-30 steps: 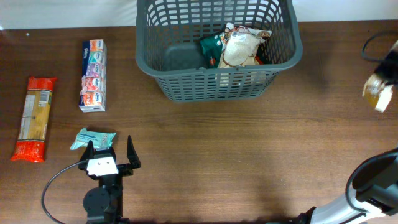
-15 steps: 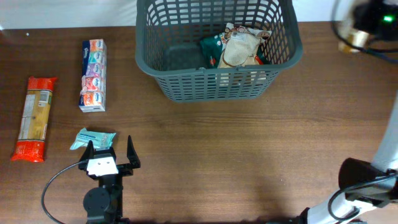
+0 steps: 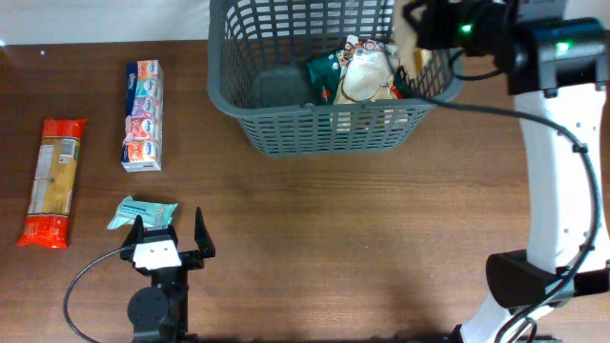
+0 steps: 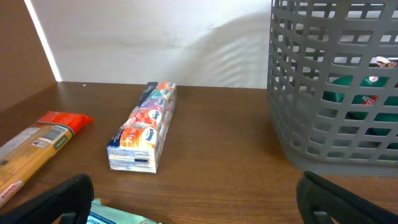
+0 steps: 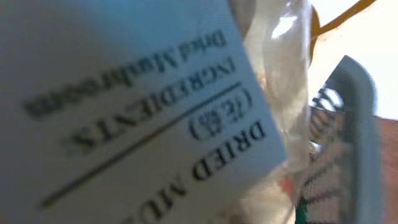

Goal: Pack container
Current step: 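Carry the bag with the right gripper over the grey basket, then release the bag into the basket and withdraw the right gripper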

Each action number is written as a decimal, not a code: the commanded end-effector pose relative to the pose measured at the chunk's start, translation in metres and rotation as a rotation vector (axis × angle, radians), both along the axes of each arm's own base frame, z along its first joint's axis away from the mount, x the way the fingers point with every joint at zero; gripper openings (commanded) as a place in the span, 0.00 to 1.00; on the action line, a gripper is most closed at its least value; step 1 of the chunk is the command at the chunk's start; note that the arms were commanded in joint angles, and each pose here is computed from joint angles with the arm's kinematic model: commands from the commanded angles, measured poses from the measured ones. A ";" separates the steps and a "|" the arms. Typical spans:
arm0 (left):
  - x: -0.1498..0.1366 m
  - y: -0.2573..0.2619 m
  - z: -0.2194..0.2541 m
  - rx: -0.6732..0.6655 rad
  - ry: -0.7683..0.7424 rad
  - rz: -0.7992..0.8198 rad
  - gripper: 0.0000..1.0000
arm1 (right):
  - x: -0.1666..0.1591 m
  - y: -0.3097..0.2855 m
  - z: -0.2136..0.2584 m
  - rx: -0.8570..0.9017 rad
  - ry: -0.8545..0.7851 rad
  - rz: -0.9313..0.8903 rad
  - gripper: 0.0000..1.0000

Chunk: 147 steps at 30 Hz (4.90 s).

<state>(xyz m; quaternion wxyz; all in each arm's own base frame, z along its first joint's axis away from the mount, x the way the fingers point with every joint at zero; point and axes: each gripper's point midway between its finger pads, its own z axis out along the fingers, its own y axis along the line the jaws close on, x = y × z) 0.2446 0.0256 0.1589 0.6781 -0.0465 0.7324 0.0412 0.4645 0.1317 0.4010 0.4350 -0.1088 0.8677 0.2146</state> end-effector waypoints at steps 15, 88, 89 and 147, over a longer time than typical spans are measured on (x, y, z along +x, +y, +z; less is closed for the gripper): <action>0.000 -0.003 -0.001 -0.010 -0.003 -0.013 0.99 | 0.037 0.054 -0.090 -0.172 0.080 0.169 0.04; 0.000 -0.003 -0.001 -0.011 -0.003 -0.013 0.99 | 0.079 0.019 -0.211 -0.301 0.302 0.044 0.68; 0.000 -0.003 -0.001 -0.011 -0.003 -0.013 0.99 | 0.079 0.019 -0.211 -0.301 0.304 0.044 0.76; 0.000 -0.003 -0.001 -0.011 -0.003 -0.013 0.99 | -0.073 -0.356 0.012 -0.448 0.158 -1.097 0.99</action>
